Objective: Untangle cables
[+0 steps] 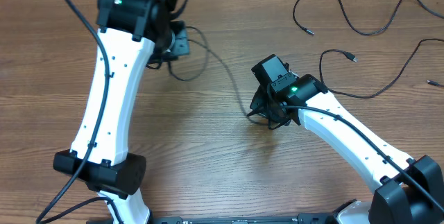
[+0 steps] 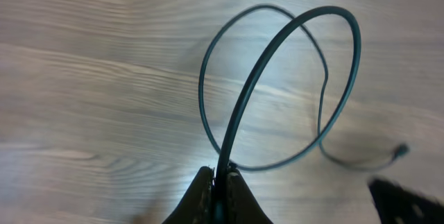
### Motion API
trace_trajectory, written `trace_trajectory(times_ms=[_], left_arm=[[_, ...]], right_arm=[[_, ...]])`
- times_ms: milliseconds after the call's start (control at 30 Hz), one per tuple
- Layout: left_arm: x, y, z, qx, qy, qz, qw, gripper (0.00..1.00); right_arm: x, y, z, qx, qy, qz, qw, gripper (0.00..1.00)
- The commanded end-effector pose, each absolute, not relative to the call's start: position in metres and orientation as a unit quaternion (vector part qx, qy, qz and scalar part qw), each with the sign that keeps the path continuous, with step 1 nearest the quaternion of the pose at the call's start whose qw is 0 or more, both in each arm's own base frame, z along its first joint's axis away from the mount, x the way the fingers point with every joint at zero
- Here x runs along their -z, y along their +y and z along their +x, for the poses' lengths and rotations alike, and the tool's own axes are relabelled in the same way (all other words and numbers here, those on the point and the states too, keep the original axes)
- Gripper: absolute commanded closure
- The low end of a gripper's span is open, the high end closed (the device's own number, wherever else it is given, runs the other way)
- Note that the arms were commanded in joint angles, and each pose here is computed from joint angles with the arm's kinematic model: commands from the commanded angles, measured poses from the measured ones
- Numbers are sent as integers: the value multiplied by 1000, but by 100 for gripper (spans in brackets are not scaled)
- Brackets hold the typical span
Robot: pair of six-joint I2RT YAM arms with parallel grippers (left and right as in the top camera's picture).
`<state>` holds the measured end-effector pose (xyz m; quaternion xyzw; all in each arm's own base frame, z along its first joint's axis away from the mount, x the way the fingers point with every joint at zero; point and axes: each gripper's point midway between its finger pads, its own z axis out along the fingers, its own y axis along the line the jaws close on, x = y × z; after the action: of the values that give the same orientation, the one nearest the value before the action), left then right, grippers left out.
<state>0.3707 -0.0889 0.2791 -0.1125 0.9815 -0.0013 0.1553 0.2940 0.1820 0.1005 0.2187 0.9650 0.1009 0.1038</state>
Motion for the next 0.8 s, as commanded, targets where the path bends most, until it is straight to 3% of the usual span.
trace_trajectory(times_ms=[0, 367, 767], left_arm=[[-286, -58, 378, -38, 969, -166, 179, 95], [-263, -65, 369, -9, 978, -164, 126, 93], [-220, -120, 340, 76, 997, -27, 19, 96]], right_arm=[[-101, 183, 296, -103, 964, 221, 105, 80], [-102, 185, 299, -108, 963, 221, 111, 79], [-103, 186, 301, -112, 962, 221, 114, 79]])
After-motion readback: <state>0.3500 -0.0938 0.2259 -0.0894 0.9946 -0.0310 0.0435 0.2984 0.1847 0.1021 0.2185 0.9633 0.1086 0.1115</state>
